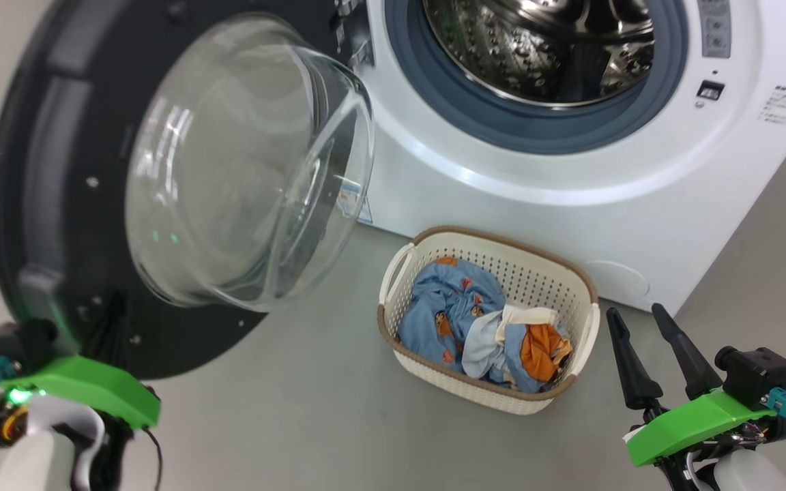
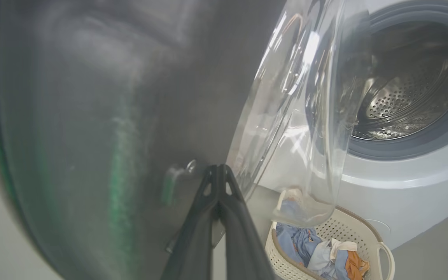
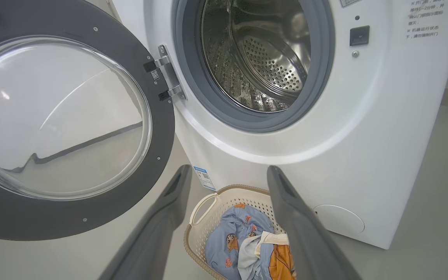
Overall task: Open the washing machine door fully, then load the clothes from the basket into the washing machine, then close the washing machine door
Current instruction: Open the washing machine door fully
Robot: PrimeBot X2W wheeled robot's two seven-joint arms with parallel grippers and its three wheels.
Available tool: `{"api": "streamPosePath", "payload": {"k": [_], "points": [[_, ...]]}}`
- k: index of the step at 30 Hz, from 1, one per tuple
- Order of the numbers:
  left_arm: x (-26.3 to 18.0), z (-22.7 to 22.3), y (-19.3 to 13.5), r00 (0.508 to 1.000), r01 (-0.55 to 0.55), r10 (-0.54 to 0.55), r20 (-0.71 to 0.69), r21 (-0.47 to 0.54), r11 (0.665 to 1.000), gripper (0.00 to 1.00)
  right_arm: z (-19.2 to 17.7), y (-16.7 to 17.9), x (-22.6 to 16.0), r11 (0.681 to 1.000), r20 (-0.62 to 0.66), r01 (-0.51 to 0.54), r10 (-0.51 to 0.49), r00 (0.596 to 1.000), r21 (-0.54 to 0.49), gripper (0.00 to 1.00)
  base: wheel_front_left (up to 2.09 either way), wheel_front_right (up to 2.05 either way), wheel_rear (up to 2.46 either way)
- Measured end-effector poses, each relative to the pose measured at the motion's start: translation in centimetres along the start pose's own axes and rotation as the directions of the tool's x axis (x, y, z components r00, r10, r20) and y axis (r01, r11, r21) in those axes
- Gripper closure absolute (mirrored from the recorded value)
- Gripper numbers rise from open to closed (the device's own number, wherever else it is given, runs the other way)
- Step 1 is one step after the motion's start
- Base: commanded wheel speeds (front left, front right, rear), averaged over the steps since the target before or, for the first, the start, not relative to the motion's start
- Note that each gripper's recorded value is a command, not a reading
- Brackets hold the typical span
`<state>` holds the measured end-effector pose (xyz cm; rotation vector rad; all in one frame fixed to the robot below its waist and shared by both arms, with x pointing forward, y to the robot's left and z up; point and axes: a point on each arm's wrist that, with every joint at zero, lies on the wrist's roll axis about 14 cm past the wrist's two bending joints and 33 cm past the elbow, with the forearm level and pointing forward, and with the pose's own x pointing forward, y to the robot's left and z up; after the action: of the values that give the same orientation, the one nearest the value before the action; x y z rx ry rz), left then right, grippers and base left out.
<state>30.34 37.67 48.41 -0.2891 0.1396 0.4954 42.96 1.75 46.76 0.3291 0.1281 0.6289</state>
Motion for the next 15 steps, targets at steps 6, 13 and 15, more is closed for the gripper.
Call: {"api": "streamPosePath", "payload": {"k": [6,13,15], "points": [[1.5,0.4,2.6,0.997,-0.071,0.072,-0.031,0.024,0.997,1.00,-0.6,-0.4,1.0,1.000,-0.008,-0.001,0.002,1.000,0.019,0.00,0.00,0.00,0.00],[2.7,1.2,4.9,0.988,-0.139,0.142,-0.055,0.048,0.989,1.00,-1.6,-0.6,2.0,0.999,-0.027,-0.011,0.012,1.000,0.034,0.00,0.00,0.00,0.00],[3.1,1.5,5.5,0.985,-0.159,0.163,-0.059,0.056,0.986,1.00,-1.7,-0.5,2.5,0.999,-0.026,-0.018,0.020,0.999,0.040,0.00,0.00,0.00,0.00]]}}
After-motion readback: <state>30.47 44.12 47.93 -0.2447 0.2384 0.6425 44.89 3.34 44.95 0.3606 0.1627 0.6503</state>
